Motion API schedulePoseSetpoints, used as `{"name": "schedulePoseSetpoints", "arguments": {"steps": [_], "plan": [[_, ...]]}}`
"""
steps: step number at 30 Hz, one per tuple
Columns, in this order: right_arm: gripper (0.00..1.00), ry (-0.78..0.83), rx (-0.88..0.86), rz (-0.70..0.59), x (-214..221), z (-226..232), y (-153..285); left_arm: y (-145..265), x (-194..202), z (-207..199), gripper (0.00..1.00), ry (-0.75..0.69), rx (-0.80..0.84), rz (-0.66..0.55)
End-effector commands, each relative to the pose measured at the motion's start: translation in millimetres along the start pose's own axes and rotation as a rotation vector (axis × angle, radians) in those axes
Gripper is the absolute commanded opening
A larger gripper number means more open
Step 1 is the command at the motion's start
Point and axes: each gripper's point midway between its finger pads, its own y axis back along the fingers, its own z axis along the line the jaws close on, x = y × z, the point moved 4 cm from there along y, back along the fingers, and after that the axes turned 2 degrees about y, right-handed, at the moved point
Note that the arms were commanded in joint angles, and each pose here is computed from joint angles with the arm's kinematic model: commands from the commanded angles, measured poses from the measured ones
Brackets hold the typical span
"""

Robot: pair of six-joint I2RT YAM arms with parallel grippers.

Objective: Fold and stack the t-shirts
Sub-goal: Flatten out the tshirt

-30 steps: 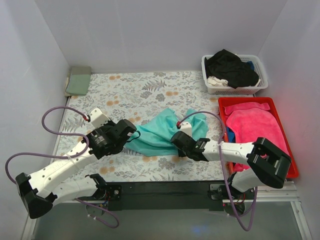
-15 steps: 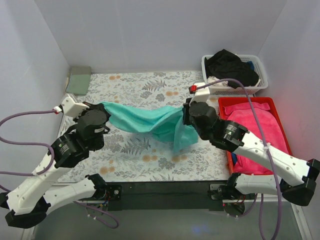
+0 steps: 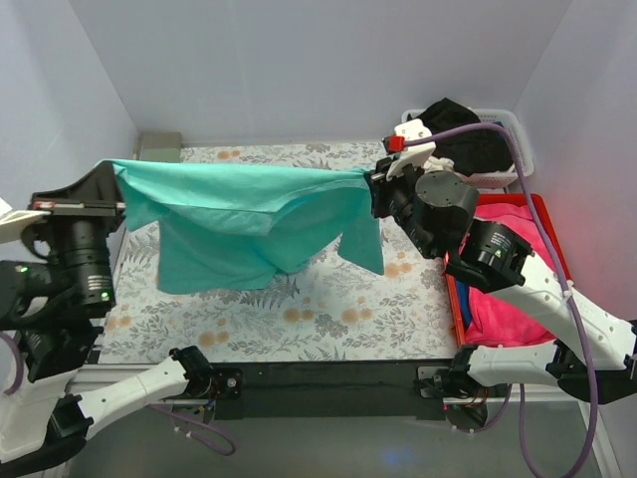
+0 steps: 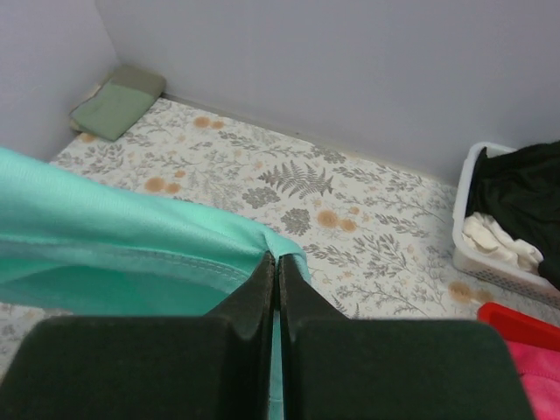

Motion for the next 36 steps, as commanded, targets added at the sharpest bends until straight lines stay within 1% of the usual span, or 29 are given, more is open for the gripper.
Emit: {"name": "schedulePoseSetpoints", "arguments": {"steps": [1,2,5,7,8,9,11,12,13,15,16,18,19,20,22,23,24,25,27,29,30,31,32,35,36], "plan": [[0.01,0.000,-0.136,-0.110,-31,14,17,8,-51,-10,0.00,0.022,0.089,-0.085],[0.01,0.000,-0.161,-0.115,-32,18,19,10,-63,-14,0.00,0.034,0.123,-0.096],[0.01,0.027,-0.206,-0.136,-32,31,23,12,-78,-21,0.00,0.031,0.160,-0.129],[0.01,0.038,-0.200,-0.130,-26,35,20,6,-73,-32,0.00,0.013,0.165,-0.138],[0.01,0.026,-0.183,-0.142,-26,35,17,3,-69,-35,0.00,-0.022,0.164,-0.141],[0.01,0.034,-0.155,-0.118,-12,35,11,-1,-64,-38,0.00,-0.039,0.162,-0.154],[0.01,-0.001,-0.032,-0.114,-2,21,8,-15,-39,-53,0.00,-0.084,0.151,-0.159],[0.01,-0.013,0.015,-0.122,3,16,6,-22,-18,-57,0.00,-0.123,0.150,-0.144],[0.01,-0.050,0.110,-0.094,25,8,1,-31,5,-67,0.00,-0.147,0.150,-0.137],[0.01,-0.118,0.217,-0.084,42,-5,4,-43,41,-70,0.00,-0.193,0.135,-0.121],[0.01,-0.152,0.299,-0.062,67,-15,4,-52,81,-71,0.00,-0.243,0.125,-0.093],[0.01,-0.204,0.369,-0.054,90,-24,6,-60,121,-68,0.00,-0.248,0.106,-0.049],[0.01,-0.187,0.407,-0.028,118,-30,10,-63,154,-59,0.00,-0.289,0.097,-0.012],[0.01,-0.242,0.432,-0.032,129,-33,11,-67,187,-51,0.00,-0.325,0.082,0.026],[0.01,-0.232,0.479,0.002,155,-42,17,-67,242,-31,0.00,-0.333,0.072,0.110],[0.01,-0.266,0.500,0.016,171,-44,18,-68,276,-18,0.00,-0.368,0.058,0.153],[0.01,-0.276,0.524,0.029,179,-48,20,-68,293,-9,0.00,-0.373,0.050,0.178],[0.01,-0.235,0.544,0.071,192,-52,23,-67,309,-2,0.00,-0.362,0.039,0.202],[0.01,-0.238,0.566,0.097,202,-55,23,-69,349,21,0.00,-0.426,0.024,0.248],[0.01,-0.198,0.595,0.138,213,-60,24,-76,368,27,0.00,-0.436,0.032,0.270],[0.01,-0.207,0.611,0.140,215,-62,24,-80,385,32,0.00,-0.453,0.034,0.290],[0.01,-0.201,0.619,0.150,219,-63,24,-84,391,33,0.00,-0.454,0.037,0.294],[0.01,-0.182,0.632,0.171,224,-67,26,-93,394,25,0.00,-0.445,0.065,0.297],[0.01,-0.202,0.659,0.193,234,-73,30,-111,422,32,0.00,-0.489,0.070,0.332],[0.01,-0.197,0.665,0.205,238,-75,32,-118,425,16,0.00,-0.468,0.111,0.343]]}}
